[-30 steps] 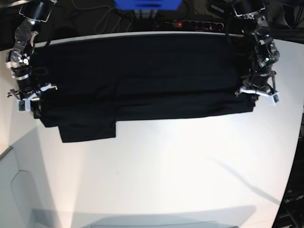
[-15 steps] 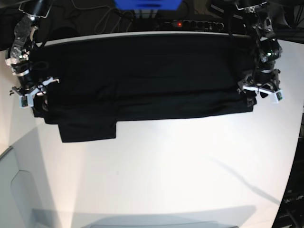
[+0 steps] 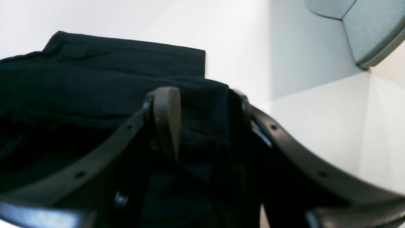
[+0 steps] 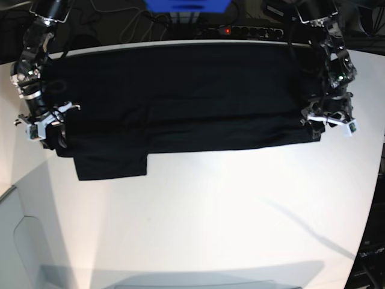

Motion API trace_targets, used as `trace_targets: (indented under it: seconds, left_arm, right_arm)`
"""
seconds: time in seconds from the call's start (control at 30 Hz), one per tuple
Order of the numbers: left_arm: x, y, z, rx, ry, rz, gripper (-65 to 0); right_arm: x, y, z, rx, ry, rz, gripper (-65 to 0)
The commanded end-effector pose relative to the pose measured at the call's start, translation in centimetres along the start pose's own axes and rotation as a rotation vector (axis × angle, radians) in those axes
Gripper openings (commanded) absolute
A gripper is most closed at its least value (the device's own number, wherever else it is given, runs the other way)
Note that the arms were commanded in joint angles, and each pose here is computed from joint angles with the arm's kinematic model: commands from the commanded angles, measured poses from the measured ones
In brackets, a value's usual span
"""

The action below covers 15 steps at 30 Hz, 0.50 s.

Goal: Fold the T-shirt properly
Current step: 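Lift the hem and fold it over toward the collar with both grippers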

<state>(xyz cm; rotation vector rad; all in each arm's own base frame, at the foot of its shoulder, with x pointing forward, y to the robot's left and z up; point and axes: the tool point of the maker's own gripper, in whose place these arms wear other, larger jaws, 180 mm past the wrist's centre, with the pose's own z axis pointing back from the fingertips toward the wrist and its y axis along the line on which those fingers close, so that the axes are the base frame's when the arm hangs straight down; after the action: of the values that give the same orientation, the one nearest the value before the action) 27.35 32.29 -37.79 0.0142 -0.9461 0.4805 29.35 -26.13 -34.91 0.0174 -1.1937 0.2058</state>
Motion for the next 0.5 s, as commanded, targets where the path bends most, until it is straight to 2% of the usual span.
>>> trace_targets:
  seconds: [0.0,0.17,0.37,0.47]
  left_arm:
    - [2.4,0.2,0.2,-0.003,-0.062,-0.024,-24.3]
    - [2.5,0.7,-0.4,0.006,-0.056,-0.021,-24.6]
    - [1.6,1.2,-1.1,0.019,-0.027,-0.002,-42.4]
    - [1.9,0.9,-1.3,0.013,-0.033,-0.001,-46.0]
  right_arm:
    - [1.7,-0.3,0.1,0.008,-0.054,0.019,-39.5]
    - [1.7,-0.3,0.1,0.007,-0.055,0.018,-39.5]
    - [1.8,-0.3,0.0,0.006,-0.058,0.016,-39.5]
    - [1.9,-0.4,0.0,0.006,-0.058,0.019,-39.5]
